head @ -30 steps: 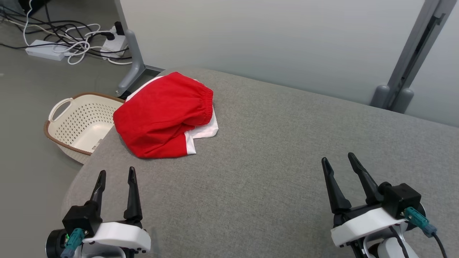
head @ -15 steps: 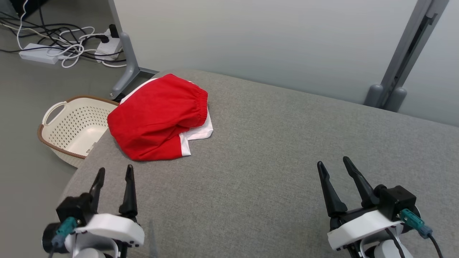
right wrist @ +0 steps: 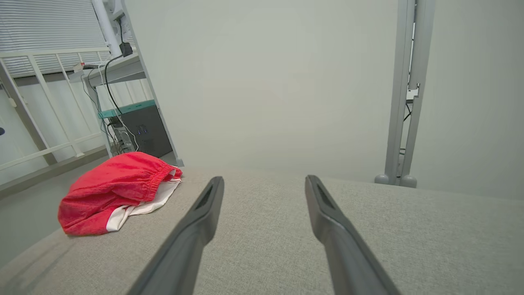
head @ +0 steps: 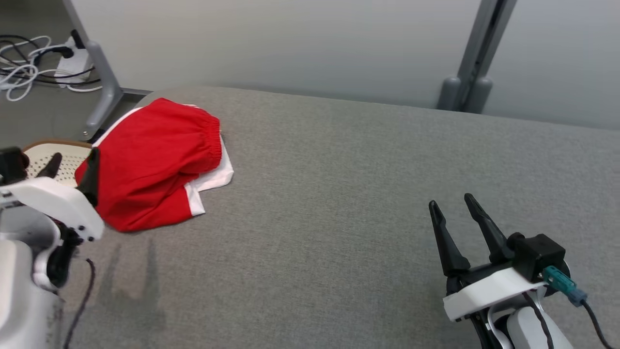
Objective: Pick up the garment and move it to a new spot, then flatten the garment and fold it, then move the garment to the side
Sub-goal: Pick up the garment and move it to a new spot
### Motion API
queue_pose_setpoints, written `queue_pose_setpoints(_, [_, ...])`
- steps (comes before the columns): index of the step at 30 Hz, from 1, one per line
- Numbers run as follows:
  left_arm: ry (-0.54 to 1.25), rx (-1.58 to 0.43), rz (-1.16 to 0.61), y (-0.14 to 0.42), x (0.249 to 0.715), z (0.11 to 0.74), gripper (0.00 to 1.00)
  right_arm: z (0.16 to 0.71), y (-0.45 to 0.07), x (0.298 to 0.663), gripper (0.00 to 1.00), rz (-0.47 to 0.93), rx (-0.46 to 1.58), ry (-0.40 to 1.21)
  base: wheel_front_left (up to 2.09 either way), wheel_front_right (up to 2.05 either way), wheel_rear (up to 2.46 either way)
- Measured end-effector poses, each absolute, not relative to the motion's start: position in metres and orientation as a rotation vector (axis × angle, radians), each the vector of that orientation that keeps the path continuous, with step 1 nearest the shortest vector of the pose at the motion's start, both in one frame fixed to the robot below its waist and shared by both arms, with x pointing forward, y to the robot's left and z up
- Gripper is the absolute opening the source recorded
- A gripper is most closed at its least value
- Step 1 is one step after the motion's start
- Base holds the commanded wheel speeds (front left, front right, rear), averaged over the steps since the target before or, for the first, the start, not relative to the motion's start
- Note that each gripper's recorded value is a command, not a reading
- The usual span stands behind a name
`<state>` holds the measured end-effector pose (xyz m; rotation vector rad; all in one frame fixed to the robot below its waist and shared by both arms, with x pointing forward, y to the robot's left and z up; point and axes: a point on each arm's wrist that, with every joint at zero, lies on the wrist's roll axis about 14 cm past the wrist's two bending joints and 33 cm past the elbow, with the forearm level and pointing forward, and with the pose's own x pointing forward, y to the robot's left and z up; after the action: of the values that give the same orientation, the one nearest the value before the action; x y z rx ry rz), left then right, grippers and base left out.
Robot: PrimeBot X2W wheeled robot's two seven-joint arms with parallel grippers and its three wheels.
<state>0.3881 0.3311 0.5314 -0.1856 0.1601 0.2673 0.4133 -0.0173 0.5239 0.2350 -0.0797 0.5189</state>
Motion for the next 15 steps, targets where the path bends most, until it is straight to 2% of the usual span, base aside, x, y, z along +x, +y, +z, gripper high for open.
queue_pose_setpoints(8, [0.349, -0.252, 0.263, 0.352, 0.437, 0.521, 1.00, 0.523, -0.059, 0.428, 1.00, 0.419, 0.223, -0.093, 0.00, 0.00, 0.00])
queue_pose_setpoints(15, [0.532, -0.303, 0.245, 0.346, 0.467, 0.483, 1.00, 0.515, -0.099, 0.436, 1.00, 0.318, 0.211, -0.086, 0.00, 0.00, 0.00])
